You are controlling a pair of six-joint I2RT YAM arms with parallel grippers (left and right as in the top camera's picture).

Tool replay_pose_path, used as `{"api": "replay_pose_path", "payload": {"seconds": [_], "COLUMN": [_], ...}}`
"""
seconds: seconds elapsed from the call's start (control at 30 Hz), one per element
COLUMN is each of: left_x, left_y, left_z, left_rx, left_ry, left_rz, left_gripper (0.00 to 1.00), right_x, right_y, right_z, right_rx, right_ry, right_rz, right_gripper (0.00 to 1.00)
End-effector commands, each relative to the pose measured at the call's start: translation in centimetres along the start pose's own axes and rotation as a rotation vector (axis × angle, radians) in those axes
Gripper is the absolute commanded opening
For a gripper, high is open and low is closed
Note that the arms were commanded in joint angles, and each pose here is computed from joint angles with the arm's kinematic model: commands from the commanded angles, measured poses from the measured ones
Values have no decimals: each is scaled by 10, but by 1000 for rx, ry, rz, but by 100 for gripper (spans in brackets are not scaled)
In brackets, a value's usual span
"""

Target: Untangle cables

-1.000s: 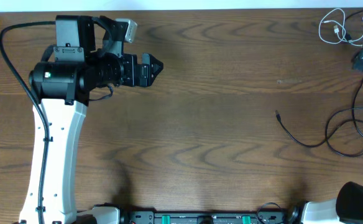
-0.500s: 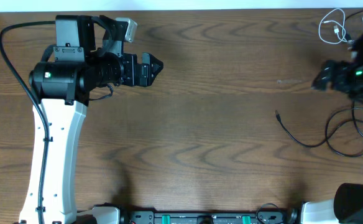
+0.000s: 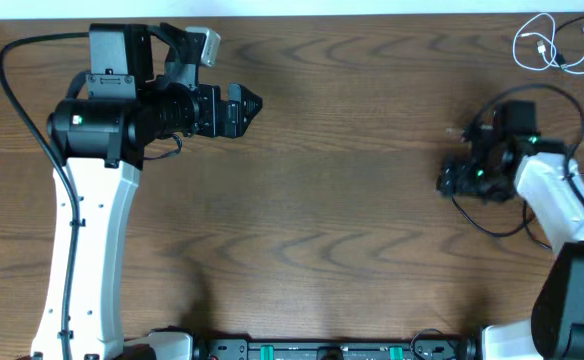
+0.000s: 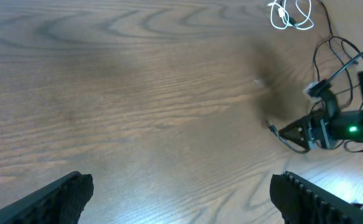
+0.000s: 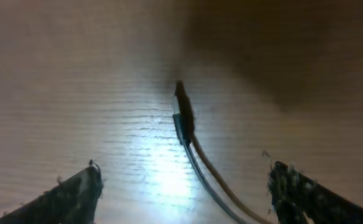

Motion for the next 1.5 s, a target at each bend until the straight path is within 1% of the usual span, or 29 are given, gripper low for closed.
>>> {"api": "replay_pose_path", "payload": {"seconds": [0.0,0.13,0.23,0.3,0.33,0.37,0.43,0.57,0.63,0.67,0.73,0.87,0.97,1.0,1.03,1.13,1.17,1.2,1.23,1.37,1.43,1.47], "left_x": [3,3,3,3,3,3,3,3,3,3,3,3,3,3,3,3,4,4,5,5,5,5], "left_y": [5,8,8,8,8,8,8,8,8,8,8,8,8,8,8,8,8,8,8,8,8,8], "left_z": [5,6,6,6,6,6,6,6,6,6,6,6,6,6,6,6,6,6,6,6,6,6], "left_rx": [11,11,11,11,11,11,11,11,11,11,11,11,11,11,11,11,11,10,9,9,9,10], "left_ry": [-19,-22,-25,-25,-25,-25,-25,-27,-27,-27,-27,-27,-27,-27,-26,-25,-24,-22,-21,-21,-21,-21], "left_rz": [9,15,15,15,15,15,15,18,18,18,18,18,18,17,17,14,13,11,8,8,8,8], "left_gripper": [96,96,96,96,96,96,96,96,96,96,96,96,96,96,96,96,96,96,96,96,96,96], "right_x": [-11,-11,-13,-15,-18,-19,-21,-32,-37,-39,-41,-42,-28,-23,-9,35,56,68,85,108,107,104], "right_y": [17,30,34,35,37,39,43,55,60,61,62,61,49,44,30,-16,-43,-64,-96,-180,-211,-218], "right_z": [-1,2,6,7,7,7,7,6,3,0,-3,-4,-12,-15,-24,-53,-70,-81,-100,-149,-171,-177], "right_rx": [-24,-18,-15,-14,-13,-13,-13,-21,-52,-78,-110,-121,-140,-145,-161,-223,-263,-288,-327,-462,-540,-565], "right_ry": [-49,-102,-126,-126,-125,-122,-105,-93,-75,-51,-25,-8,68,76,92,143,170,188,232,302,344,360], "right_rz": [-22,-82,-81,-76,-72,-72,-73,-40,-9,3,17,23,-15,-31,-77,-245,-333,-394,-493,-760,-843,-855], "right_gripper": [75,67,65,62,56,47,40,29,13,7,1,1,1,1,1,1,1,1,1,1,1,1]}}
Point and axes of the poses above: each gripper's point midway between its finger pads, its own y axis out along the fingers, its own z axis along the line the jaws close on, x = y × z, the point moved 8 cm from there along -y, back along the fingers, and after that the axes turned 10 degrees about -y, right-handed, at the moved point
